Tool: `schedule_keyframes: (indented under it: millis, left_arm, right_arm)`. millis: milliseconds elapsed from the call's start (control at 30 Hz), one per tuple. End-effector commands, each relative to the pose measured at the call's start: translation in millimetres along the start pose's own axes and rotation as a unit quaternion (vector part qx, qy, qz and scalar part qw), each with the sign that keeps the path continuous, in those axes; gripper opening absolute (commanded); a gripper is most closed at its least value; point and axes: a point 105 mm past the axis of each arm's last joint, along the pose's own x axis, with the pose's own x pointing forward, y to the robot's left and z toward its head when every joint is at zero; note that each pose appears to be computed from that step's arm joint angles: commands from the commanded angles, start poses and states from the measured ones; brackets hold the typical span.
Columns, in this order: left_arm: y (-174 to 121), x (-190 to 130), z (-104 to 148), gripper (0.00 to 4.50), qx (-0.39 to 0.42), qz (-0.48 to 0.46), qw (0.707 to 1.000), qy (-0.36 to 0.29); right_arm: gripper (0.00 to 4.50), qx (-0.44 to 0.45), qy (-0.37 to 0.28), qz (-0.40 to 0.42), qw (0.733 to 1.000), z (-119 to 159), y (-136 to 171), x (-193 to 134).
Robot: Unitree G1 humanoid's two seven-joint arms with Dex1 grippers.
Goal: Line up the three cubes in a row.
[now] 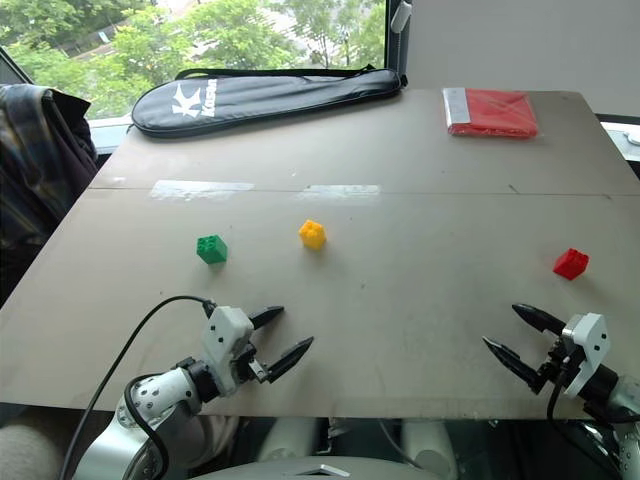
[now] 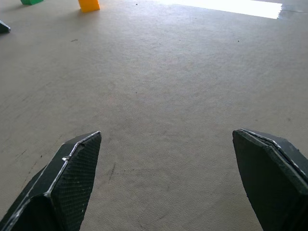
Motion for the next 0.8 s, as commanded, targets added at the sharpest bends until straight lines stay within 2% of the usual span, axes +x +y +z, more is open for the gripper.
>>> schedule_keyframes:
  millis: [33, 800]
  left_arm:
    - [-6.5, -4.3, -2.2, 4.45, -0.007, -0.010, 1.000, 0.006]
    - [-6.4, -11.6, -12.9, 4.45, -0.004, -0.028, 0.999, 0.029]
  right_arm:
    - [4.50, -0.013, -0.007, -0.003, 1.000, 9.2, -1.1, -0.9]
    - [4.50, -0.010, -0.003, -0.011, 1.000, 1.6, -1.0, 6.4]
